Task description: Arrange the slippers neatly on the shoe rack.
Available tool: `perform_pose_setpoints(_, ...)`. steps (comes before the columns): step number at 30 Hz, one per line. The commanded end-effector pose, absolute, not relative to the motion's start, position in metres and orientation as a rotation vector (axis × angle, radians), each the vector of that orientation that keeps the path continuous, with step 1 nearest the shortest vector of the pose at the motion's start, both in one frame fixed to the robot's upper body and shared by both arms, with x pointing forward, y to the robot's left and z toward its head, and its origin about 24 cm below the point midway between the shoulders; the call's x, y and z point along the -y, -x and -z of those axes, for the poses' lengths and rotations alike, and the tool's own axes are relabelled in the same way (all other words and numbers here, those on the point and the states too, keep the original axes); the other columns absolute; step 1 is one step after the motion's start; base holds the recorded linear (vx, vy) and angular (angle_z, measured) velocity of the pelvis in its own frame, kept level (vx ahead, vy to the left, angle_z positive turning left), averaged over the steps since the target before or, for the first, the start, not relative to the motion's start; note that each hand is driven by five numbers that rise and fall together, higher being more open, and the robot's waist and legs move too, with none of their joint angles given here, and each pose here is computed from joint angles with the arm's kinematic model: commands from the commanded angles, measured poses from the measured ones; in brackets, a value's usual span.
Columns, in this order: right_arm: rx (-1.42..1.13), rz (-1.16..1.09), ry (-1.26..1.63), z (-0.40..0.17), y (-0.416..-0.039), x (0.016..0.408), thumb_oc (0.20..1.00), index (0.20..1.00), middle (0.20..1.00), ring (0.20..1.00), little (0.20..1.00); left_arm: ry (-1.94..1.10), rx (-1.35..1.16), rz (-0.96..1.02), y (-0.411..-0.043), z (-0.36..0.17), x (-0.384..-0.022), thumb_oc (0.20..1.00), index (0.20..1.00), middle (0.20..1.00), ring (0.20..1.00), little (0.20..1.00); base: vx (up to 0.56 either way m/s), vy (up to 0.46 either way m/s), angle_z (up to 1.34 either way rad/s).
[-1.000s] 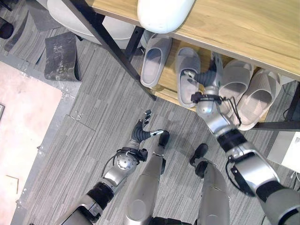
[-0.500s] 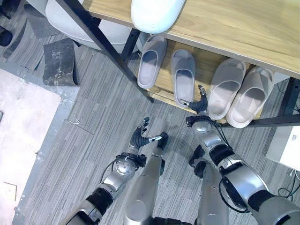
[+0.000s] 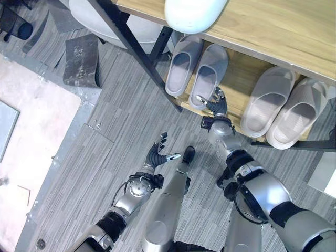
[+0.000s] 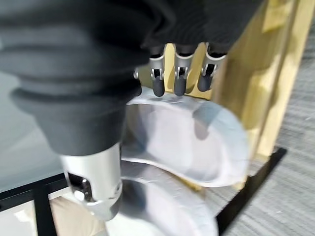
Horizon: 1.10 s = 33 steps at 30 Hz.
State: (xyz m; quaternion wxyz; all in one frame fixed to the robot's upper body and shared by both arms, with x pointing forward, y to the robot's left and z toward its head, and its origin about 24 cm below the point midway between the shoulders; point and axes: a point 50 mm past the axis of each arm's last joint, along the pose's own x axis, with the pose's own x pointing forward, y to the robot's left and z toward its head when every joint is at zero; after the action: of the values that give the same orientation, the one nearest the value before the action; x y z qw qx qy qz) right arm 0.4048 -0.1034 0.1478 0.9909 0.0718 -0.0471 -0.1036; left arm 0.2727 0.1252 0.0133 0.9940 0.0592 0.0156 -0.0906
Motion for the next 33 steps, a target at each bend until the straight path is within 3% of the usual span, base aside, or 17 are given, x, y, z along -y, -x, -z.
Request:
perform_pose_setpoints(1, 0.284, 0.215, -0.229, -0.204, -0.412, 0.116, 1.0, 1.0, 1.0, 1.0, 1.0, -0.095, 0.066, 0.23, -0.275, -0.034, -0.123, 1.0, 1.0, 1.0, 1.0, 1.0, 0.01, 0.006, 0.05)
perform_pose_setpoints(13, 0.308, 0.208, -0.258, -0.216, -0.414, 0.121, 1.0, 1.0, 1.0, 1.0, 1.0, -0.091, 0.051, 0.245, -0.281, -0.034, -0.116, 1.0, 1.0, 1.0, 1.0, 1.0, 0.01, 0.005, 0.01)
perform_pose_setpoints(19, 0.357, 0.141, 0.011, -0.195, -0.399, 0.107, 1.0, 1.0, 1.0, 1.0, 1.0, -0.084, 0.024, 0.177, -0.278, -0.028, -0.129, 1.0, 1.0, 1.0, 1.0, 1.0, 0.03, -0.003, -0.03)
perform_pose_setpoints(27, 0.217, -0.064, 0.085, -0.089, -0.327, 0.111, 1.0, 1.0, 1.0, 1.0, 1.0, -0.086, -0.112, 0.082, -0.258, 0.005, -0.15, 1.0, 1.0, 1.0, 1.0, 1.0, 0.1, 0.0, -0.09)
perform_pose_setpoints(28, 0.095, -0.109, -0.001, -0.055, -0.304, 0.12, 1.0, 1.0, 1.0, 1.0, 1.0, -0.104, -0.163, 0.086, -0.25, 0.016, -0.154, 1.0, 1.0, 1.0, 1.0, 1.0, 0.16, -0.038, -0.33)
perform_pose_setpoints(33, -0.157, -0.162, 0.069, 0.01, -0.25, 0.156, 1.0, 1.0, 1.0, 1.0, 1.0, -0.207, -0.247, 0.12, -0.238, 0.035, -0.168, 1.0, 1.0, 1.0, 1.0, 1.0, 0.14, -0.035, -0.23)
